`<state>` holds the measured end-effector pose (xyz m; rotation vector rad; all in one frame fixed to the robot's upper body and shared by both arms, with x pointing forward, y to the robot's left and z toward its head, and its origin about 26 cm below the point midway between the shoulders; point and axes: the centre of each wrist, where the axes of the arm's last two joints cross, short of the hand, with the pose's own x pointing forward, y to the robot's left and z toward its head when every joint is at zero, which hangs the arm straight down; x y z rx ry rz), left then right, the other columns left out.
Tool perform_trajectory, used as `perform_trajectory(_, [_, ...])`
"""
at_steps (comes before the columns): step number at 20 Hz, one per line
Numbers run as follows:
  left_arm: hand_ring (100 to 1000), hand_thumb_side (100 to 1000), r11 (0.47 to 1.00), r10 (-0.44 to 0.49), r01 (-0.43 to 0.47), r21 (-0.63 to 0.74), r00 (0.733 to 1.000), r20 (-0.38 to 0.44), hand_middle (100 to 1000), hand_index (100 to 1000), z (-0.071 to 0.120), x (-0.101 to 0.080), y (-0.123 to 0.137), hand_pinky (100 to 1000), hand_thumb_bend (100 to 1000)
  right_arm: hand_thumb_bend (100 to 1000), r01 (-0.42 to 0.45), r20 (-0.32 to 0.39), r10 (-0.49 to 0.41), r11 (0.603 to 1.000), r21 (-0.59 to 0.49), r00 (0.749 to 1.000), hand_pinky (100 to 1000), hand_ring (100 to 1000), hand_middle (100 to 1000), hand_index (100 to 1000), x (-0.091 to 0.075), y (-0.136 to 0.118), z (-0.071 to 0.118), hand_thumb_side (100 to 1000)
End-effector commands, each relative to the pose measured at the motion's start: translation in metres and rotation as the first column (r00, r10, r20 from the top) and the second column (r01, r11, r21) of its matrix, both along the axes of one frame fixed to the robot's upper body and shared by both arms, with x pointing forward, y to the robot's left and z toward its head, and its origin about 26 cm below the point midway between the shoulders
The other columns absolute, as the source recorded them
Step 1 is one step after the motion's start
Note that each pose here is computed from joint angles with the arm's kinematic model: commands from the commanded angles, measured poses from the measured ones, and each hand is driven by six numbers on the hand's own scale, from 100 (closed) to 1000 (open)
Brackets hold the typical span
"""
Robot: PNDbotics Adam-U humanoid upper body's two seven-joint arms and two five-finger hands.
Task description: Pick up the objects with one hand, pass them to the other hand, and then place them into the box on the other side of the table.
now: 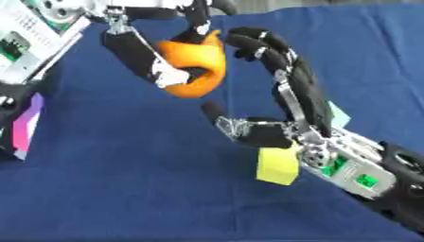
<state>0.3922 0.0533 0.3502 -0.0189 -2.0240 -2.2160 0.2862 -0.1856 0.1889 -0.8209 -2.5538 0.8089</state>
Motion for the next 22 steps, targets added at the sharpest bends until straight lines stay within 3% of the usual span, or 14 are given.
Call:
perform_trajectory(1, [1000,100,0.999,0.029,-0.028,-0.031,0.998,0.047,220,341,0.014,0.003,0.012,712,100,410,0.023,0.028,-0.023,0.999,-0.023,0.999,612,667,810,863,0.000,-0.006,0.006,483])
perform_trajectory(15, [1000,100,0.988,0.136,-0.127,-0.091,0.986,0.095,234,346,0.016,0.023,0.049,696,162,396,0.053,0.006,-0.053,0.997,-0.050,0.999,626,694,831,881,-0.004,-0.010,-0.005,484])
perform_trajectory(19, [1000,100,0.934,0.334,-0.321,-0.158,0.941,0.060,239,352,0.014,0.045,0.103,695,164,396,0.090,-0.017,-0.092,0.991,-0.103,0.996,632,697,829,879,-0.008,-0.020,-0.018,463])
perform_trajectory(22, [1000,100,0.887,0.430,-0.408,-0.218,0.900,0.065,241,355,0.016,0.052,0.142,695,158,394,0.089,-0.018,-0.092,0.988,-0.127,0.996,636,697,827,876,-0.011,-0.020,-0.025,465])
